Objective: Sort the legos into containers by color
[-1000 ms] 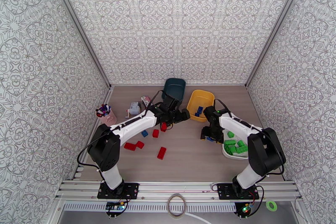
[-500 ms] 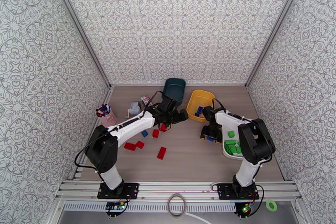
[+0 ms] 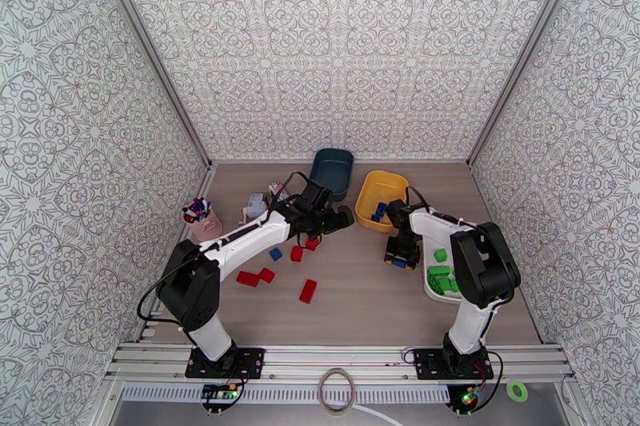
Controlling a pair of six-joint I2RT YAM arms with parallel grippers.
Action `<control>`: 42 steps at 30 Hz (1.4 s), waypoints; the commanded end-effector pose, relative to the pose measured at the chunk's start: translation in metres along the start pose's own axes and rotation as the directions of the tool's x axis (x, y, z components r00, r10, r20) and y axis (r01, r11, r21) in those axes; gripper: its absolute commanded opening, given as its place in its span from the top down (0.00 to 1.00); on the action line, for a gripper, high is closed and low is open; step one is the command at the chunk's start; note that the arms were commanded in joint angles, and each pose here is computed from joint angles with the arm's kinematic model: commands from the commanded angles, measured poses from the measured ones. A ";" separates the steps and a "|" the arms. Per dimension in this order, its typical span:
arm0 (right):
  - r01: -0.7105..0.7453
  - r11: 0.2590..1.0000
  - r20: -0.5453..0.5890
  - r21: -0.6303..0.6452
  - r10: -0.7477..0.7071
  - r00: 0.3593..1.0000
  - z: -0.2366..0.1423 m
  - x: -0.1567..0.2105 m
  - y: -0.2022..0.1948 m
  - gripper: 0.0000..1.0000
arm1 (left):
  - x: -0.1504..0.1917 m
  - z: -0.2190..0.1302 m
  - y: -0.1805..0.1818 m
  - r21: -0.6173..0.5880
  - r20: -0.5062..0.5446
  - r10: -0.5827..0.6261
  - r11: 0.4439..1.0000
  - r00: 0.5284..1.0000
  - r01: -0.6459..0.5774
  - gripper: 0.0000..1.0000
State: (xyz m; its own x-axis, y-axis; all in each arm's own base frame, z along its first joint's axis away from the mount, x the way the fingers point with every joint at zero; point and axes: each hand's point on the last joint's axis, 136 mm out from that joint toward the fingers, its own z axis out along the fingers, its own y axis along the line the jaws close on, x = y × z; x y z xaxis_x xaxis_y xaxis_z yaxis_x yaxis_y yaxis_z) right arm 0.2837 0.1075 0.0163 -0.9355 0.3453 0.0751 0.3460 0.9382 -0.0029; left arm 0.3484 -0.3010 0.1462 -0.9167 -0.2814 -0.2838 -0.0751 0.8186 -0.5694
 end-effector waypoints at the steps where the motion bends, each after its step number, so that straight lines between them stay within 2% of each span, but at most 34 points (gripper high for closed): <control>1: -0.004 0.999 0.029 -0.038 0.005 1.000 -0.001 -0.011 0.010 0.63 | -0.004 -0.012 0.003 0.006 0.011 0.008 1.000 1.000 -0.008 0.04; 9: 0.069 0.992 0.072 -0.102 -0.062 0.996 -0.029 -0.002 0.037 0.69 | -0.018 -0.022 0.011 -0.027 0.047 0.006 1.000 0.999 -0.005 0.01; 14: 0.118 0.982 0.136 -0.145 -0.098 0.986 -0.064 -0.006 0.054 0.69 | -0.031 -0.036 0.028 -0.077 0.084 -0.002 0.997 0.996 0.009 0.01; 20: 0.164 0.975 0.227 -0.148 -0.128 0.966 -0.111 -0.037 0.072 0.67 | -0.043 -0.060 0.061 -0.156 0.127 -0.019 0.987 0.992 0.039 0.01; 30: 0.151 0.977 0.261 -0.150 -0.109 0.959 -0.135 -0.109 0.094 0.66 | -0.039 -0.100 0.134 -0.308 0.164 -0.097 0.941 0.982 0.144 0.05; 36: 0.134 0.980 0.241 -0.145 -0.096 0.966 -0.128 -0.143 0.096 0.55 | -0.024 -0.105 0.173 -0.377 0.152 -0.170 0.901 0.974 0.217 0.08; 42: 0.155 0.978 0.251 -0.142 -0.116 0.961 -0.132 -0.154 0.096 0.34 | -0.014 -0.097 0.196 -0.422 0.119 -0.213 0.873 0.970 0.244 0.14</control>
State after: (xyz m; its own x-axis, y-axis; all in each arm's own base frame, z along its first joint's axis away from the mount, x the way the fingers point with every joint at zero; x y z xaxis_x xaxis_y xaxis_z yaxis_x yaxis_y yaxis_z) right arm 0.4739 0.1435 0.1273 -0.9489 0.2584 -0.1810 0.2294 0.9590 0.1661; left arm 0.3156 -0.0964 0.1236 -0.8191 -0.5076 -0.2673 -0.4370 0.8539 -0.2826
